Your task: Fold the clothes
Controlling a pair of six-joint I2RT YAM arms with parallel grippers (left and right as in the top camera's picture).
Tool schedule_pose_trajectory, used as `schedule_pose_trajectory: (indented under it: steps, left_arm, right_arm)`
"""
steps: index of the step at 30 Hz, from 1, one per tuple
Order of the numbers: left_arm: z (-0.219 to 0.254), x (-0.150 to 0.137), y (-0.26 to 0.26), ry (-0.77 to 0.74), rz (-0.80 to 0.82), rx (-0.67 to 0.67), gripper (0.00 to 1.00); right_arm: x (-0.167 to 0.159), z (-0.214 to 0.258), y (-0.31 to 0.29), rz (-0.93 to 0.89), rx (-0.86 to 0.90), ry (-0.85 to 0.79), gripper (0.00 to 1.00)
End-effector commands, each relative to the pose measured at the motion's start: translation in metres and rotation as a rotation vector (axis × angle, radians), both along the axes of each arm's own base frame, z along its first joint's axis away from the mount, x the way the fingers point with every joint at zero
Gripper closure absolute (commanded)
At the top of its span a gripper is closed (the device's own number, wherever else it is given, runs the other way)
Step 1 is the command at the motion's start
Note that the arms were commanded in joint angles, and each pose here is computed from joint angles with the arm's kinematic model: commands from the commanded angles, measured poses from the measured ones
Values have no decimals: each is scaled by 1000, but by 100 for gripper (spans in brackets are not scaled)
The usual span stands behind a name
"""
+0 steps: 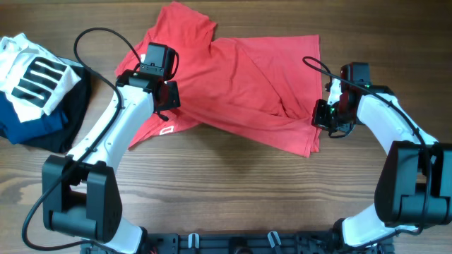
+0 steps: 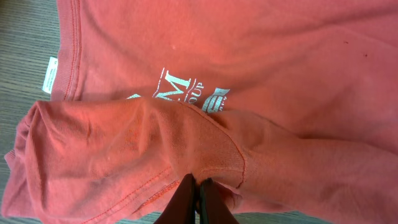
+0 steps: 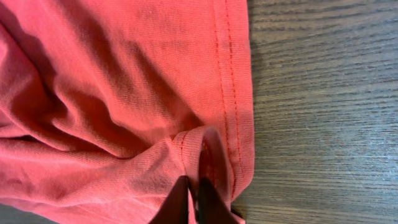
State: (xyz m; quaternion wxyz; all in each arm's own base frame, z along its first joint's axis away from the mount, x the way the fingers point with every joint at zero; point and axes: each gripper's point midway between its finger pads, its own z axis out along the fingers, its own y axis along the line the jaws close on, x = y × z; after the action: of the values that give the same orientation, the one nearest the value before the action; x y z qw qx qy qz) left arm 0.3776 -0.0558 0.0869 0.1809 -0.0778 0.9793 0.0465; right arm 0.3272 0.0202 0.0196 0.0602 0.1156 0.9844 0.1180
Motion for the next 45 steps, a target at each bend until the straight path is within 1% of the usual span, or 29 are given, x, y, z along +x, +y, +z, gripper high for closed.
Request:
schedule_pose_trajectory:
  steps: [1,4,5,7,9,11,14,17,18,20,22,27,36,39,41,42,44,45]
  left_arm:
    - [-1,1,5,-1,12,19,96]
    - [3,-4,7,8,10,27,96]
    - [12,-5,10,-7,16,38,96]
    - [24,-6,12,-38,19,41,96]
    - [37,-6,12,-73,20,32,96]
    - [40,-6,12,-83,20,30,96]
    - [39,-7,12,-77,20,30,96]
    - [39,-7,12,-75,20,30,96]
    - [39,-7,12,-75,20,29,96]
    - [39,-7,11,-75,22,26,96]
    - [39,-7,11,-75,23,26,96]
    - [38,-8,12,-71,22,27,96]
    - [38,-8,12,-71,22,27,96]
    - [38,-8,12,-72,22,27,96]
    - [38,-8,12,-71,22,27,96]
    - [38,-8,12,-72,22,27,96]
    - [38,-8,12,-71,22,27,96]
    - [38,-8,12,-72,22,27,96]
  right_arm:
    - [-3,-2,11,45,66,4,96]
    - [-4,14,8,53,74,6,96]
    - [3,36,-6,21,46,-22,96]
    - [14,63,-19,-12,36,-74,96]
    - [26,102,-36,-52,21,-163,96]
    - [32,125,-45,-72,9,-218,96]
    - [31,131,-49,-84,-1,-231,96]
    - [21,122,-49,-73,-4,-171,96]
    - [16,117,-46,-48,-4,-148,90]
    - [9,103,-41,-21,4,-97,65]
    - [1,81,-30,18,41,-45,64]
    - [-9,31,-7,51,130,33,65]
    - [-7,-11,26,121,151,82,66]
    - [-4,-21,30,128,151,90,73]
    - [-3,-21,30,124,151,86,86]
    - [-2,-19,30,123,150,83,96]
    - [-2,-15,26,102,127,82,96]
    - [-1,-6,16,73,72,75,96]
